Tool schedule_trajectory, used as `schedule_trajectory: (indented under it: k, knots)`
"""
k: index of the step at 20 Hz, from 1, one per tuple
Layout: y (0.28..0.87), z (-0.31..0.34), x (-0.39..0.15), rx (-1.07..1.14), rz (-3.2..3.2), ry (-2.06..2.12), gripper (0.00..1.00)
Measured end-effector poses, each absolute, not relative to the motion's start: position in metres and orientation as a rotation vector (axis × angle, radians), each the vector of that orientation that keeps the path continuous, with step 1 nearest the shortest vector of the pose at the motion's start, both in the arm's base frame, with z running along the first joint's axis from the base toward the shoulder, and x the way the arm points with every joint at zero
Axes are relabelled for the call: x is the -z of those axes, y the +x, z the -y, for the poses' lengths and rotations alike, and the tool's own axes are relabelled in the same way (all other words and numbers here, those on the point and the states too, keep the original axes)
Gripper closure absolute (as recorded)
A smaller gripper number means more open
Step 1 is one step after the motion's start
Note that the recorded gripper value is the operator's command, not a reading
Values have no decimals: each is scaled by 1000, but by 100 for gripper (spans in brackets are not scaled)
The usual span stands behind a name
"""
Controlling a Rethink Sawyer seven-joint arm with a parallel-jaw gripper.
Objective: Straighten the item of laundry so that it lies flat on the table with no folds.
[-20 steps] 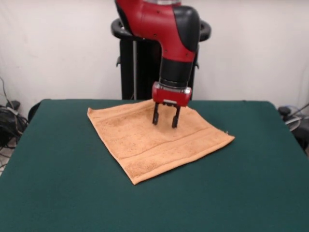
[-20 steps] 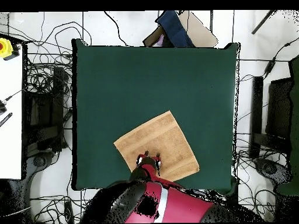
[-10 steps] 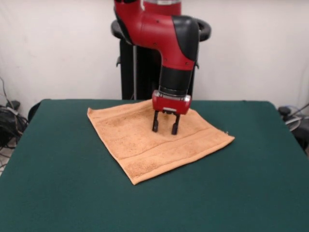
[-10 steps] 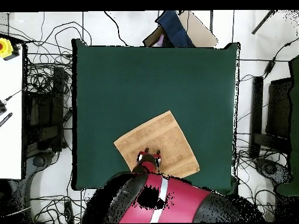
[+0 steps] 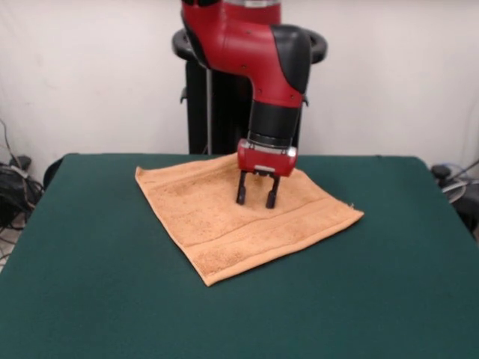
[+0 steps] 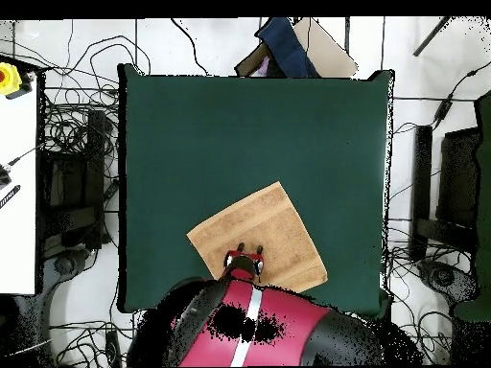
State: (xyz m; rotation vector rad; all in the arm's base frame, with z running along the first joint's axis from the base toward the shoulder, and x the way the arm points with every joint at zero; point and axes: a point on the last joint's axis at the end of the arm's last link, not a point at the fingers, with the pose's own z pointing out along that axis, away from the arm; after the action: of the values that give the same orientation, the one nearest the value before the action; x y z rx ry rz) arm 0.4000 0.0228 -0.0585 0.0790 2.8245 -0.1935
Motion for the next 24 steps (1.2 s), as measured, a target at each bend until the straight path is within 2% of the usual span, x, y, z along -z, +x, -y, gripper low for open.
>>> schedule_trajectory:
  k: [24]
  knots:
    - [391, -34, 63, 310, -2721, 6, 0]
